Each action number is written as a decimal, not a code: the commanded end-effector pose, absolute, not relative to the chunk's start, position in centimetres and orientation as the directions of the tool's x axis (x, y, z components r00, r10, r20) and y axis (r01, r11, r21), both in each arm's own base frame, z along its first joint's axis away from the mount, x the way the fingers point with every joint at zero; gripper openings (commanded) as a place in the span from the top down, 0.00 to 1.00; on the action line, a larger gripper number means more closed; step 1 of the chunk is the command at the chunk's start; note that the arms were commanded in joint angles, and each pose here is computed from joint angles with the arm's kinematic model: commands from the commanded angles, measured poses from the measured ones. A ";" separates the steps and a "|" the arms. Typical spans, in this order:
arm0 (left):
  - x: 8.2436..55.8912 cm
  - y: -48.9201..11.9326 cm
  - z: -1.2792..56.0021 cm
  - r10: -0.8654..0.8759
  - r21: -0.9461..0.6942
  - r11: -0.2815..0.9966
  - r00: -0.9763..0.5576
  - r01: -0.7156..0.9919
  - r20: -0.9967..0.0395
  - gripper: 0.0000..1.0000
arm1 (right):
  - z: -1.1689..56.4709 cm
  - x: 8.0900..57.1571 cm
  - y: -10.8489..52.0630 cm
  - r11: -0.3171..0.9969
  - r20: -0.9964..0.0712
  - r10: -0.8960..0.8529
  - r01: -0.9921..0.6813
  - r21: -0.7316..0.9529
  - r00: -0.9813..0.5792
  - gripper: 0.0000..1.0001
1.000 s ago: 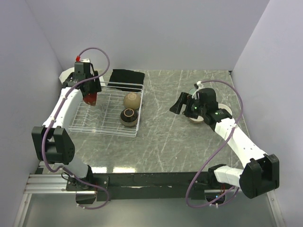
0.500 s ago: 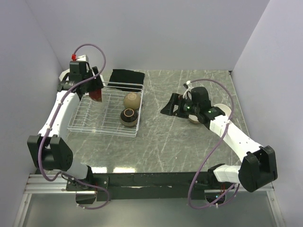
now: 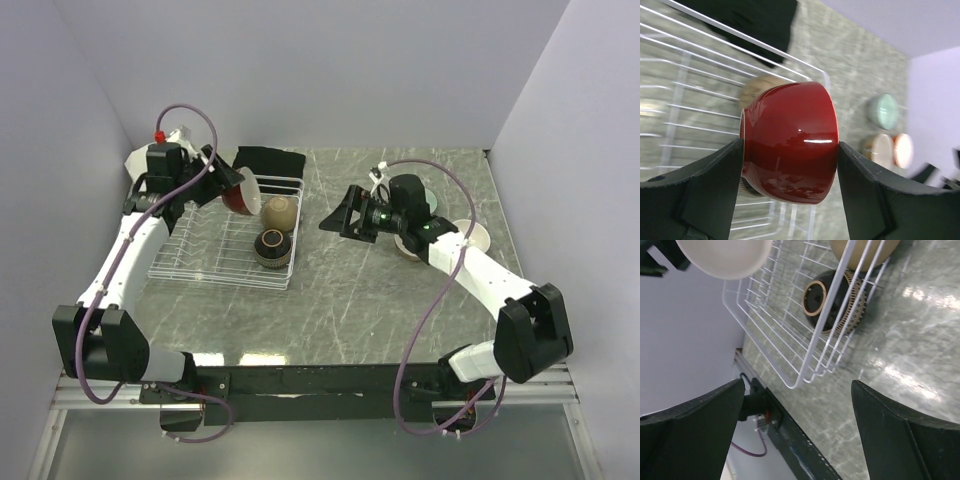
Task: Unload the bowls from the dish rack
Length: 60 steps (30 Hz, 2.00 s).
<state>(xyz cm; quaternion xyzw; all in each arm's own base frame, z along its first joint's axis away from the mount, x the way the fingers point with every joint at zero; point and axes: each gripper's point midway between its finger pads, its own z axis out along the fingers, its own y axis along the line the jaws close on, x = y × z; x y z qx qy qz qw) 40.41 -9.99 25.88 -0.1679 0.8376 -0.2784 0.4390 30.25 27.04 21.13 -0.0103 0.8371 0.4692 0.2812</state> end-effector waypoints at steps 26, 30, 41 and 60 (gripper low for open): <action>34.7 -25.0 32.5 -0.540 -0.848 0.414 -0.662 0.329 -0.520 0.99 | 22.4 34.2 30.5 0.453 -0.385 0.312 -0.220 0.864 -0.869 0.60; 34.2 -25.4 31.5 -0.522 -0.843 0.426 -0.673 0.327 -0.525 0.99 | 22.2 33.9 30.2 0.471 -0.395 0.307 -0.223 0.854 -0.866 0.83; 34.7 -23.4 29.2 -0.455 -0.718 0.622 -0.602 0.313 -0.656 0.23 | 20.5 33.5 24.5 0.693 -0.463 0.307 -0.138 0.707 -0.832 1.00; 33.7 -14.5 25.3 -0.206 -0.313 0.934 -0.457 0.171 -0.865 0.01 | 16.8 35.2 3.4 0.896 -0.546 0.441 0.377 0.233 -0.712 1.00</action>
